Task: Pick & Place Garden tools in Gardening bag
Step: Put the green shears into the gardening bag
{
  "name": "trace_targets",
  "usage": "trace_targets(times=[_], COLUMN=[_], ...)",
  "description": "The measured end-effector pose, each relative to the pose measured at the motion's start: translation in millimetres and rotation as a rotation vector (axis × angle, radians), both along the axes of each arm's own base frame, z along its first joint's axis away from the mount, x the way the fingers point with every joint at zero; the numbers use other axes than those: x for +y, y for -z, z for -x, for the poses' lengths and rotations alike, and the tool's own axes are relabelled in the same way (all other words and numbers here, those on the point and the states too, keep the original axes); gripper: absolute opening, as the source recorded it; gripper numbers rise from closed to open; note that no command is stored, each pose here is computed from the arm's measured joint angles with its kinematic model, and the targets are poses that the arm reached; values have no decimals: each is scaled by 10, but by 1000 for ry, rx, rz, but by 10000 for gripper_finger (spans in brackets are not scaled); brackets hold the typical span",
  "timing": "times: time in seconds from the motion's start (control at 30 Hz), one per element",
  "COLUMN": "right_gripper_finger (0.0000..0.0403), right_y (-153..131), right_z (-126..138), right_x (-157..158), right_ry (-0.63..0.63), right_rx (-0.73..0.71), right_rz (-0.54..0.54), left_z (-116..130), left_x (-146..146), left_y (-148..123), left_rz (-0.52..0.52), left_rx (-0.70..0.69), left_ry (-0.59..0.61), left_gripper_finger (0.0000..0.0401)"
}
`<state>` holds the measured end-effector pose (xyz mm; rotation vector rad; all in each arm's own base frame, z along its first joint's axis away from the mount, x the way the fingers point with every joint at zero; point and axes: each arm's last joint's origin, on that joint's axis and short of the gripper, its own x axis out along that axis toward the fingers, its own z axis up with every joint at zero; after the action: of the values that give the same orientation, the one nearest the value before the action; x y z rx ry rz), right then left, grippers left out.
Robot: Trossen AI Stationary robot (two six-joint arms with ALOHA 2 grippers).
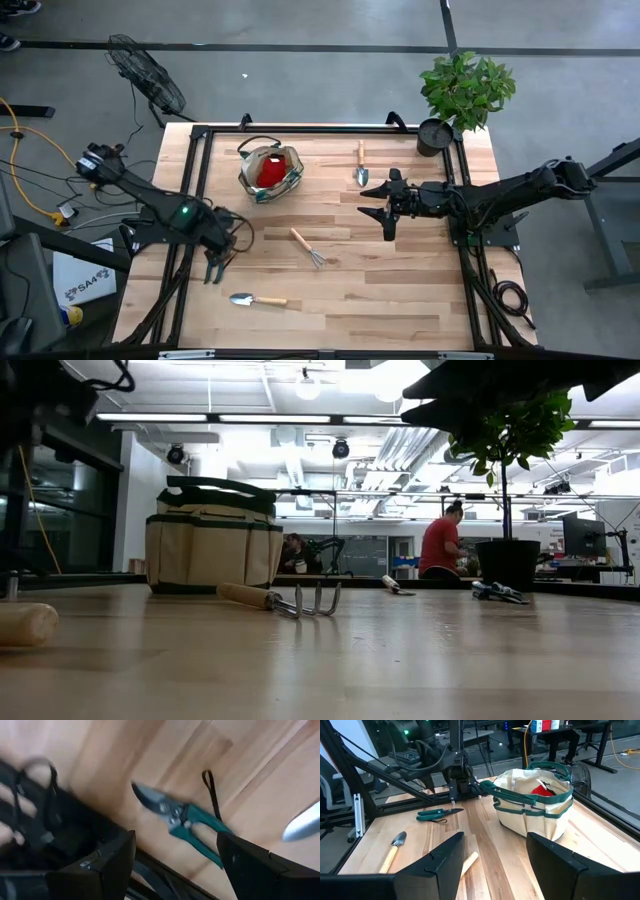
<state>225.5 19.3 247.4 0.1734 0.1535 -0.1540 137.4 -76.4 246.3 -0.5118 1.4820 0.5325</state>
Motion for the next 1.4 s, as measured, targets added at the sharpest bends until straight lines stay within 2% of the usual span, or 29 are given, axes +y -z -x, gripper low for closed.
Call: trace_targets(times=[0.2, 0.4, 0.6, 0.9, 1.07, 1.4], right_gripper_finger=[206, 206, 206, 206, 206, 206], right_y=[0, 0, 2, 2, 2, 6], right_z=[0, 0, -1, -1, -1, -1], right_x=[0, 1, 8, 9, 13, 22], right_ry=[0, -5, -27, -29, -42, -74], right_rx=[0, 0, 2, 2, 2, 7], right_rz=[0, -1, -4, -6, -11, -15], left_z=[61, 87, 23, -209, -247, -351], left_x=[-105, -247, -412, -606, -659, -754], left_y=[1, 56, 175, 316, 426, 570], left_rz=[43, 40, 33, 117, 101, 115], left_rx=[23, 74, 104, 0, 76, 88], left_ry=[-263, -416, -413, -434, -509, -511], left_gripper_finger=[269, 269, 269, 269, 269, 269])
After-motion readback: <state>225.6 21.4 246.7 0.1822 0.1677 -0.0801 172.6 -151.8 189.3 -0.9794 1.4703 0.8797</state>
